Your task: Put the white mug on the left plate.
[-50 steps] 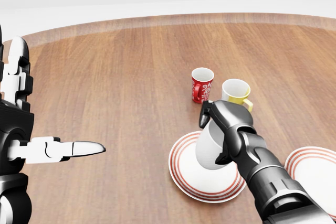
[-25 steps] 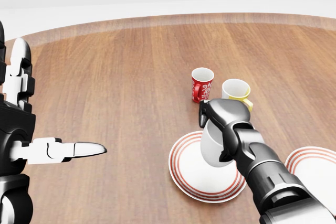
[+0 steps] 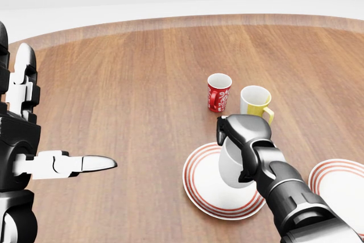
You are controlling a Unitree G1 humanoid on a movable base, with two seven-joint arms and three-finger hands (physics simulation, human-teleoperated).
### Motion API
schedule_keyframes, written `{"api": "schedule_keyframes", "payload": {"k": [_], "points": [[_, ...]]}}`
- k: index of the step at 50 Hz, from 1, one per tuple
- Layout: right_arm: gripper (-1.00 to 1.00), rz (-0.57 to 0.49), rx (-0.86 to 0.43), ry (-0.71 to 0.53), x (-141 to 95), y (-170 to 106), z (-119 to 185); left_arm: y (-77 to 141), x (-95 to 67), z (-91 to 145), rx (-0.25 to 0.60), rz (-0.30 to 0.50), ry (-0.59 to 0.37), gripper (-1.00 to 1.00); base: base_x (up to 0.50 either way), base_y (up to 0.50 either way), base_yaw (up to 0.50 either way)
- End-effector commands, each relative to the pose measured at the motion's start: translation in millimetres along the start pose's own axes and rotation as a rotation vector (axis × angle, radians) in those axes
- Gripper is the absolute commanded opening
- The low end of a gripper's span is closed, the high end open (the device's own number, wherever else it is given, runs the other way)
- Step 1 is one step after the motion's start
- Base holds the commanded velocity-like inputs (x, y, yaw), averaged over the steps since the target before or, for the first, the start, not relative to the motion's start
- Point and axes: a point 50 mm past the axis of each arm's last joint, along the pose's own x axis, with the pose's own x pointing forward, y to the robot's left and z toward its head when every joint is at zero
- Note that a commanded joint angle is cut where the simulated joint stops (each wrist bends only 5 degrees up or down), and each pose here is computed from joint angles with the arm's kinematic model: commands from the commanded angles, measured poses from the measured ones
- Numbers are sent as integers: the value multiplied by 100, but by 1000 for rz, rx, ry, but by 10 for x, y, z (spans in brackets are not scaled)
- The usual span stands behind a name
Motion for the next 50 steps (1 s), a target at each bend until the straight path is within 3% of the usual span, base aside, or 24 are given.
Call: {"api": "schedule_keyframes", "payload": {"k": [1, 50], "points": [[-100, -15, 32, 13, -4, 3, -21, -2, -4, 1, 0, 0, 0, 100, 0, 0, 0], [-100, 20, -42, -29, -17, 118, 104, 29, 15, -13, 2, 8, 3, 100, 0, 0, 0]]}}
